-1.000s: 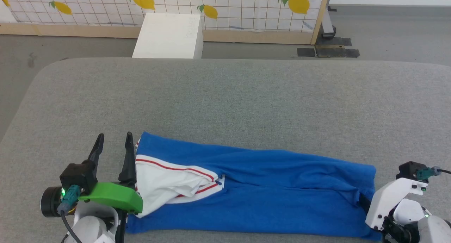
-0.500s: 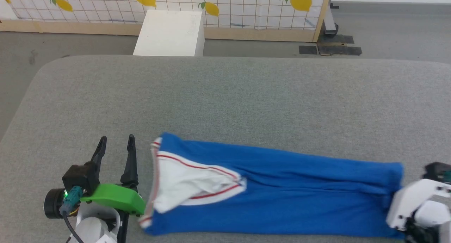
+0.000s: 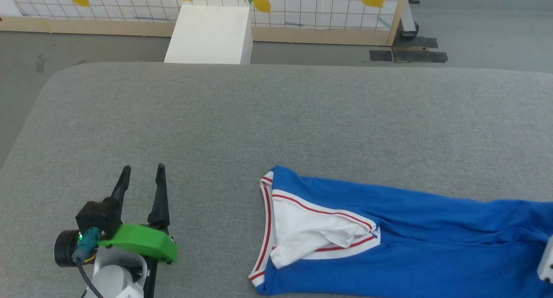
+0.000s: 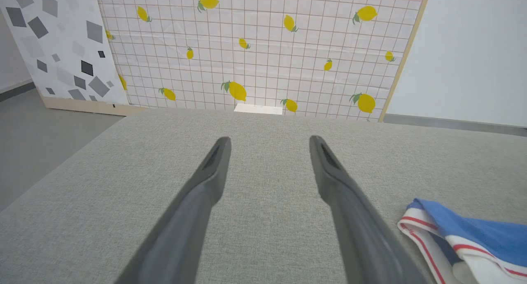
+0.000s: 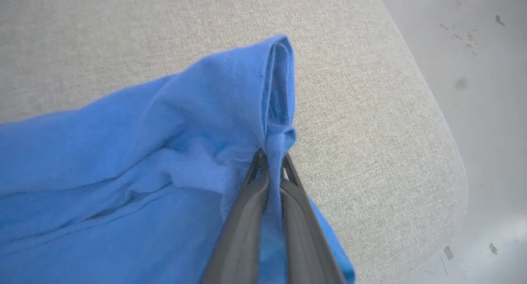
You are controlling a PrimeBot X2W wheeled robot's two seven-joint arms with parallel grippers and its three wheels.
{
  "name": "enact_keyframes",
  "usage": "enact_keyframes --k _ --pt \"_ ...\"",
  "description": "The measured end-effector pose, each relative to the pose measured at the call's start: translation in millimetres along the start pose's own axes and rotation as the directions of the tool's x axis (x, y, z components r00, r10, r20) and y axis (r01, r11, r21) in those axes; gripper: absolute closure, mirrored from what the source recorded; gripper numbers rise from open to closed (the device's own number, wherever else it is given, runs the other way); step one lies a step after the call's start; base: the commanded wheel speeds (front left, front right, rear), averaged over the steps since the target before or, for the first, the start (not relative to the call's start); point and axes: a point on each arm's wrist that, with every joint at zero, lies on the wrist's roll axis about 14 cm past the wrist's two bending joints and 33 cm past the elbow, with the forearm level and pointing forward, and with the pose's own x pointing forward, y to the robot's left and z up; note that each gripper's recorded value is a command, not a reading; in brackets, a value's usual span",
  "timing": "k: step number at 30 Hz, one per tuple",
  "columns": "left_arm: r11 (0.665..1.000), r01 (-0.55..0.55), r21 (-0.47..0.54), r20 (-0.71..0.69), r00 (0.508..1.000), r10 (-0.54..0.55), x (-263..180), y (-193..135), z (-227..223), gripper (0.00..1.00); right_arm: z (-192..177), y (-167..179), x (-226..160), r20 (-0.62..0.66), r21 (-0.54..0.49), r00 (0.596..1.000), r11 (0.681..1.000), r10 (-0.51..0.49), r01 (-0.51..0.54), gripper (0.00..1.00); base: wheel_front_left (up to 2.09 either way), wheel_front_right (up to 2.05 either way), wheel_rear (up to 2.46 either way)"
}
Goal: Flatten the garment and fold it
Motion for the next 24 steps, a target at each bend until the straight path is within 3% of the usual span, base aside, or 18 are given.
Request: enact_keyframes --k 5,8,11,15,17,20,24 --pt "1.000 0.003 0.012 0.012 1.000 -0.003 -1.2 0.1 4.3 0.00 13.2 36.9 -25.7 -0.020 -0.034 0.992 0.992 0.124 -0.125 1.00 0.00 0.00 0.00" --pt "1.000 -0.002 0.012 0.016 1.000 0.001 -1.2 1.3 5.3 0.00 31.4 76.9 -58.4 0.012 -0.085 0.963 0.960 0.268 -0.266 1.00 0.00 0.00 0.00" --pt "1.000 -0.005 0.013 0.014 1.000 0.005 -1.1 2.2 4.5 0.00 49.1 124.7 -96.5 0.054 -0.175 0.904 0.896 0.423 -0.409 1.00 0.00 0.00 0.00" --pt "1.000 -0.008 0.016 0.008 1.000 0.008 -1.4 3.0 2.2 0.00 55.4 185.9 -140.3 0.070 -0.307 0.800 0.776 0.596 -0.551 1.00 0.00 0.00 0.00" --pt "1.000 -0.005 0.016 0.005 1.000 0.005 -1.6 3.0 1.2 0.00 51.1 218.6 -157.3 0.046 -0.363 0.735 0.697 0.677 -0.619 1.00 0.00 0.00 0.00" --pt "1.000 -0.008 0.018 0.003 1.000 0.008 -1.1 3.5 0.2 0.00 45.6 252.8 -164.4 0.015 -0.411 0.671 0.616 0.741 -0.672 1.00 0.00 0.00 0.00" --pt "1.000 -0.010 0.019 0.001 1.000 0.010 2.0 4.0 -0.8 0.00 27.9 288.7 -157.2 -0.057 -0.443 0.616 0.533 0.786 -0.721 1.00 0.00 0.00 0.00"
